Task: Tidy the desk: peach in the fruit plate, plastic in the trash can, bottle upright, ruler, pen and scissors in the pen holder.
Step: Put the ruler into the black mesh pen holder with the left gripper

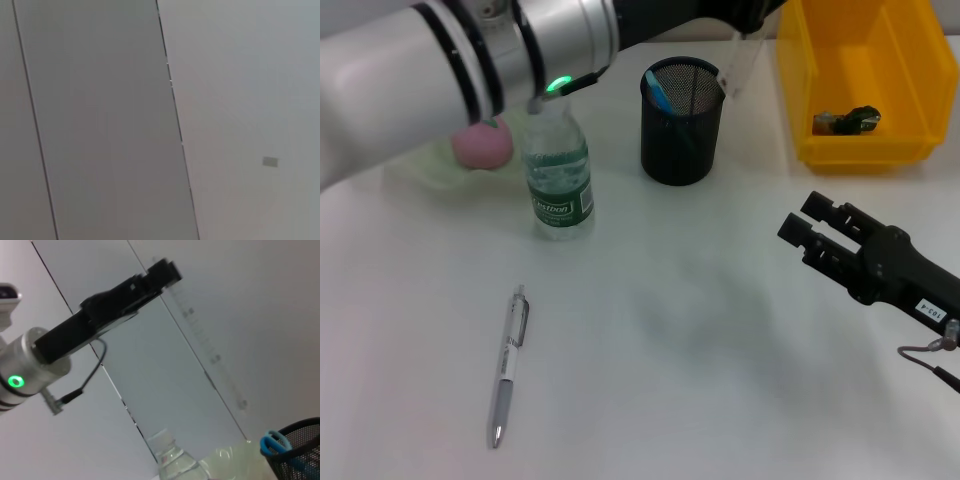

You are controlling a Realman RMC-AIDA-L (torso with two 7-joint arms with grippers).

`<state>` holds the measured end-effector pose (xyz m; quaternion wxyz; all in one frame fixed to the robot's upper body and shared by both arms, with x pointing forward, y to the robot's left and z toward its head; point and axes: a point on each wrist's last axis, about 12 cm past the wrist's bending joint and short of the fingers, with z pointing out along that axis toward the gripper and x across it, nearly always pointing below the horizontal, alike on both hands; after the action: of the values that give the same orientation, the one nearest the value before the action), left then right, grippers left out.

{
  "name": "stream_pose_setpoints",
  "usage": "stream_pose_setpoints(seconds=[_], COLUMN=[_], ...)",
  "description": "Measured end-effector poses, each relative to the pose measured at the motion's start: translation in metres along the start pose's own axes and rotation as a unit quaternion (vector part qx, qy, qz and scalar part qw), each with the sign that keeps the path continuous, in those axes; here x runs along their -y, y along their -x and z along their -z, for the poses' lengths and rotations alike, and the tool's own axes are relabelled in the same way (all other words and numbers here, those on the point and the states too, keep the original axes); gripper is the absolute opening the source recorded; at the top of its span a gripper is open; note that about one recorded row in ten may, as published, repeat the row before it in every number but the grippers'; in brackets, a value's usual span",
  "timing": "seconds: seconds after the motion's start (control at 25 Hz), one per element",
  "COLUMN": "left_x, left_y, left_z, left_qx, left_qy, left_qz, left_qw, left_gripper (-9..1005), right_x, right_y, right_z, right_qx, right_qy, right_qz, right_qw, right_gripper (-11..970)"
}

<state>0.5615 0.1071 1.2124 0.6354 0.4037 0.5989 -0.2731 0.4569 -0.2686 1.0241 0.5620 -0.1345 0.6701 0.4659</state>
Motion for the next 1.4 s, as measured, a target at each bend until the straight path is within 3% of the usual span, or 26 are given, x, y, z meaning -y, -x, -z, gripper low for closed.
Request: stream_pose_setpoints(seconds=[0.28, 0.56, 1.4], left_x=[-0.003, -0.018, -0.031], left_y=[-0.021, -0.045, -0.087], left_z=[-0.021, -0.028, -0.017], left_qx=[-0.002, -0.011, -0.013], left_qy=[0.026, 0.052, 0.077], left_qz=[-0.013, -0.011, -0.003], left_qw=[1.000, 0.999, 0.997], left_gripper=[384, 385, 385], right_x=[-0.003, -0.006, -0.005], right_y=[-0.003, -0.006, -0.003], right_z=[-0.004, -0.005, -0.011], right_qx=[-0.012, -0.009, -0.004], right_qy=[0.015, 0.019, 0.020], right_qz=[-0.003, -0.013, -0.014], right_qw=[1.000, 1.000, 1.000], right_gripper=[685, 685, 686])
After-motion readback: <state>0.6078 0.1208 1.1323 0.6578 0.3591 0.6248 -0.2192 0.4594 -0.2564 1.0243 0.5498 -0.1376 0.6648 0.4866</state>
